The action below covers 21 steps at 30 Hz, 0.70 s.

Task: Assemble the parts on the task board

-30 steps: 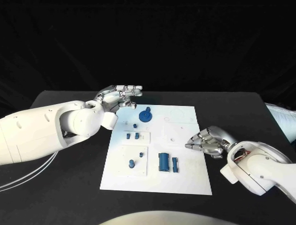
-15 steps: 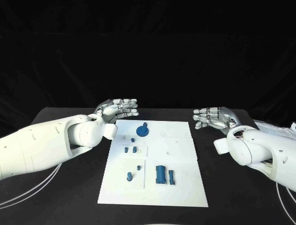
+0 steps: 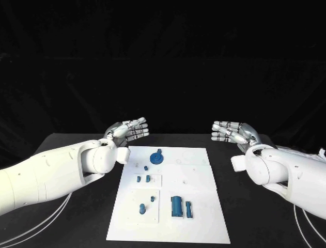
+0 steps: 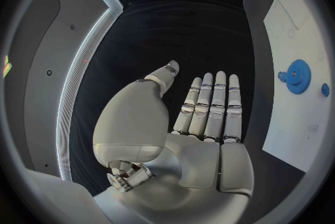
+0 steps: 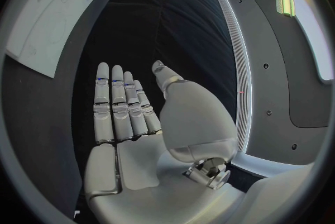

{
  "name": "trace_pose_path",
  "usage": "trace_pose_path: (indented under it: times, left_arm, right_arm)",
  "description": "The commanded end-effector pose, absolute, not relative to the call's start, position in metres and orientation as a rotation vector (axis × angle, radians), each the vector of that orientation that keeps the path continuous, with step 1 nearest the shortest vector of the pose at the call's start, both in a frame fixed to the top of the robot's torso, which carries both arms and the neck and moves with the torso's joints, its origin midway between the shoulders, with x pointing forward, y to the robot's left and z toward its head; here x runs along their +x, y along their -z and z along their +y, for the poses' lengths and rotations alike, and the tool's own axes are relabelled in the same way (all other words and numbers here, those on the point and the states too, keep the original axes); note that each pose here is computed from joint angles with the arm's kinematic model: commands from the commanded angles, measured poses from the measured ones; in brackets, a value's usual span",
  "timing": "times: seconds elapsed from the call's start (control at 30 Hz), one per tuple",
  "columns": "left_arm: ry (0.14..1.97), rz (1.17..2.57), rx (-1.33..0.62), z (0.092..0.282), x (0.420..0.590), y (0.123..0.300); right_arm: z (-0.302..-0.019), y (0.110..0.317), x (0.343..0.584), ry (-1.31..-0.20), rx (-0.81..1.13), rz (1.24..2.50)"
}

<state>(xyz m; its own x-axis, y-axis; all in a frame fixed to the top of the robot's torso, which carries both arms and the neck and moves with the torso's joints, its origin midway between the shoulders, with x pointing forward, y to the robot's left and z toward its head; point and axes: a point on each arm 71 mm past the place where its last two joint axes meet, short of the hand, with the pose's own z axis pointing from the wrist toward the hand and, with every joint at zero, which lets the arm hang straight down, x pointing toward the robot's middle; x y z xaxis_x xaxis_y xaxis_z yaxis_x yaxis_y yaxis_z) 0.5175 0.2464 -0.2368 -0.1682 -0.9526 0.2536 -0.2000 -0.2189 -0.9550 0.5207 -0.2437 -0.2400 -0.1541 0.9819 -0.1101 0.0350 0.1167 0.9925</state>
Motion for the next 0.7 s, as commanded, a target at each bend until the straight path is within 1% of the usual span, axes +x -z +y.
trace_pose_path:
  times: [0.03,0.23,0.43,0.57,0.7]
  left_arm:
    - [1.426,1.358,-1.41,0.242,0.515,0.236]
    - [1.364,1.329,-1.363,0.227,0.502,0.236]
    - [1.287,1.276,-1.284,0.208,0.481,0.231]
    - [1.256,1.247,-1.245,0.2,0.471,0.228]
    - [1.235,1.225,-1.218,0.194,0.464,0.225]
  right_arm:
    - [-0.237,0.238,0.516,-1.219,1.093,1.374]
    - [-0.216,0.232,0.494,-1.235,1.143,1.295]
    - [-0.198,0.226,0.471,-1.233,1.192,1.235]
    - [-0.193,0.225,0.463,-1.23,1.206,1.221]
    - [-0.192,0.224,0.462,-1.229,1.209,1.218]
